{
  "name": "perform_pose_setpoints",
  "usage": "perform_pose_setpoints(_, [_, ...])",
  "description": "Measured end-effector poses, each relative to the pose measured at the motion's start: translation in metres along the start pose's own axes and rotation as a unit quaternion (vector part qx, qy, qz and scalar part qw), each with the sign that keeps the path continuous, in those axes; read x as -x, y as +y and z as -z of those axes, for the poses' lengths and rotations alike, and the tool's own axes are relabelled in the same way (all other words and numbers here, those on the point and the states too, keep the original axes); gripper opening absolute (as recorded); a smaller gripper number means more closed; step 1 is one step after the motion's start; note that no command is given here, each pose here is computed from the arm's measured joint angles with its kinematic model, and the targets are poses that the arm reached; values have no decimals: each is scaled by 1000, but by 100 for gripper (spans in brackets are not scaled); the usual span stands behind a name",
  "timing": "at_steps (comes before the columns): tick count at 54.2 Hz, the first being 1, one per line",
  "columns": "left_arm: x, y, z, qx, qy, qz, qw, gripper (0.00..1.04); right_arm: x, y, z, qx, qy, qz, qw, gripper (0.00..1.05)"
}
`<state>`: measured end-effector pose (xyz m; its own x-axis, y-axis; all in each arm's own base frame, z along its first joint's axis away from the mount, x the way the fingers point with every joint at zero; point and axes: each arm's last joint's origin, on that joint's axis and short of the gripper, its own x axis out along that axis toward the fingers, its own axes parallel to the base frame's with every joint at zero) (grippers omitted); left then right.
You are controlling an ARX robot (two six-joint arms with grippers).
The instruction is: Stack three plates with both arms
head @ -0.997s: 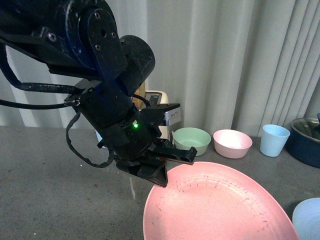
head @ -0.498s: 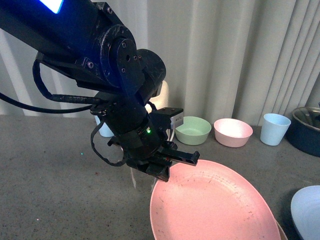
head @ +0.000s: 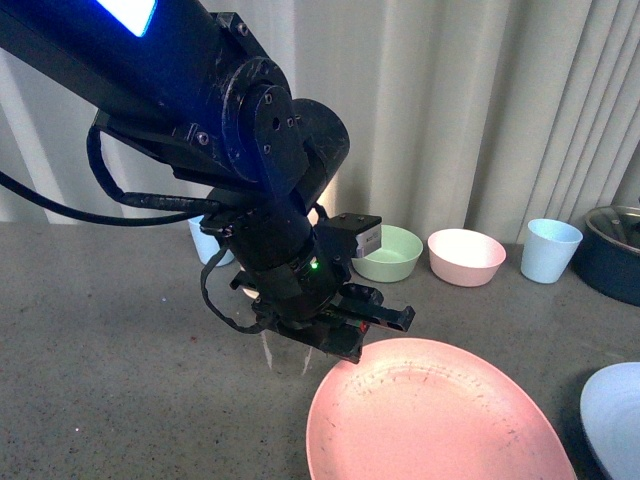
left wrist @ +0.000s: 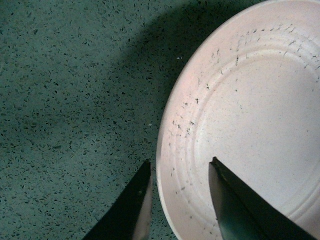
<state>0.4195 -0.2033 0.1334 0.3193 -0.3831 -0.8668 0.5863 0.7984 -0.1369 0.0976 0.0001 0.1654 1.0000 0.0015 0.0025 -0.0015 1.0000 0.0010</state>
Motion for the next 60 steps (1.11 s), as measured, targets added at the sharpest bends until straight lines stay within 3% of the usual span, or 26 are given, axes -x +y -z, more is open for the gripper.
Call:
perform_pose_setpoints(11, [15,6,-5,-4,-38,-11,999,70,0,0,0,0,0,0,1000,97])
perform_pose_setpoints(19, [78,12,-15,-31,-144,-44,988,99,0,0,0,0,0,0,1000,97])
perform_pose_setpoints(27, [136,13,-6,-65,-214,-73,972,98,0,0,0,0,0,0,1000,97])
perform_pose_setpoints(33, [173,9,14,-84,-247,-93,961,98,0,0,0,0,0,0,1000,97])
perform_pose_setpoints(35, [180,8,20,-66,-282,-142,946,93,0,0,0,0,0,0,1000,97])
perform_pose_setpoints(38, [194,10,39,-2,-375,-246,894,82,0,0,0,0,0,0,1000,97])
perform_pose_setpoints(42, [214,14,75,52,-458,-293,838,70,0,0,0,0,0,0,1000,97])
perform_pose_setpoints(46, [230,17,113,77,-498,-304,808,57,0,0,0,0,0,2,1000,97])
perform_pose_setpoints(52, [233,16,155,98,-512,-315,793,38,0,0,0,0,0,0,1000,97])
perform_pose_setpoints(60, [213,12,191,97,-491,-298,813,11,0,0,0,0,0,0,1000,97])
